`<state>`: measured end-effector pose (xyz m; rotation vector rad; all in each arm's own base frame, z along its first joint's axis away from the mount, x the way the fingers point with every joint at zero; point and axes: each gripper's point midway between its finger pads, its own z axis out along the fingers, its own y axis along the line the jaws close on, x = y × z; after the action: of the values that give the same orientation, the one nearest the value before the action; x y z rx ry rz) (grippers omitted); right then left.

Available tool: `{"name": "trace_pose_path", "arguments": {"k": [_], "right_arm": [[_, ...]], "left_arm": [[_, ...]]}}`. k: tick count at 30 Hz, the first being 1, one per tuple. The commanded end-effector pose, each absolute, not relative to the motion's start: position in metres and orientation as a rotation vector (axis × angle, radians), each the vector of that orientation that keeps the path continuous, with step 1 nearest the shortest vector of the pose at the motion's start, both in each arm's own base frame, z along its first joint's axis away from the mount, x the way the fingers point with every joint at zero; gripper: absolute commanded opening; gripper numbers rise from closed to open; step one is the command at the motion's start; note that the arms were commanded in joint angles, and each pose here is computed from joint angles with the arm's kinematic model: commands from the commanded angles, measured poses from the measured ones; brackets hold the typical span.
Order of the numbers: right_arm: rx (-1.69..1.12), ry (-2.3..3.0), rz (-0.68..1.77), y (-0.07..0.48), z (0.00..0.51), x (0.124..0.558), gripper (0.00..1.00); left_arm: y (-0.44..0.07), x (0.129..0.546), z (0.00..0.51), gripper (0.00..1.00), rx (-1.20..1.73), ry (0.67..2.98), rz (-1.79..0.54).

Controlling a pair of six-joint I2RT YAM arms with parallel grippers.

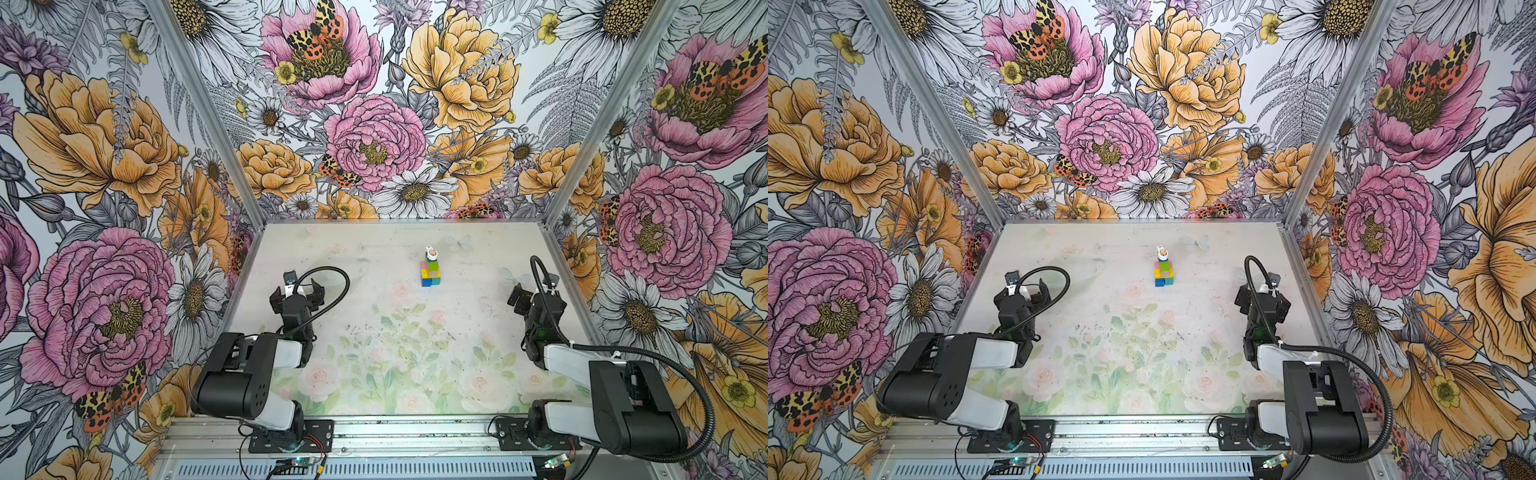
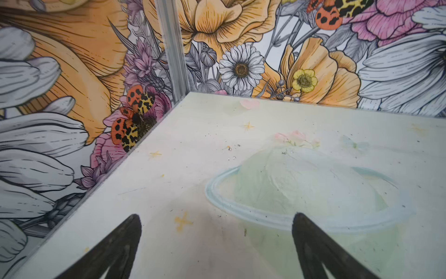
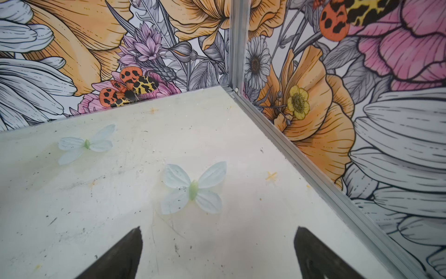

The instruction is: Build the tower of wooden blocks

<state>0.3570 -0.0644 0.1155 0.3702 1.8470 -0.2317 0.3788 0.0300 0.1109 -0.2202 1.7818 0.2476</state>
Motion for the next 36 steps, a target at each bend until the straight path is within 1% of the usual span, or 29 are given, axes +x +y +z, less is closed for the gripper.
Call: {"name": "trace_pose_path", "arguments": {"k": [1,6,12,36], "right_arm": [[0.326,1.724,-0.206,-0.062,0.134,0.371,1.00],[0.214,1.759,-0.161,-0.044,0.119,0.384,1.00],[0.155,1.831,-0.142,-0.035,0.112,0.400,1.00],[0.140,1.837,-0.131,-0.032,0.113,0.400,1.00]], "left_arm": [[0.017,0.394,0.137,0.99,-0.141,1.679,0.174],[0.025,0.405,0.129,0.99,-0.162,1.754,0.081],[0.026,0.405,0.129,0.99,-0.161,1.750,0.074],[0.025,0.405,0.130,0.99,-0.159,1.745,0.075]]}}
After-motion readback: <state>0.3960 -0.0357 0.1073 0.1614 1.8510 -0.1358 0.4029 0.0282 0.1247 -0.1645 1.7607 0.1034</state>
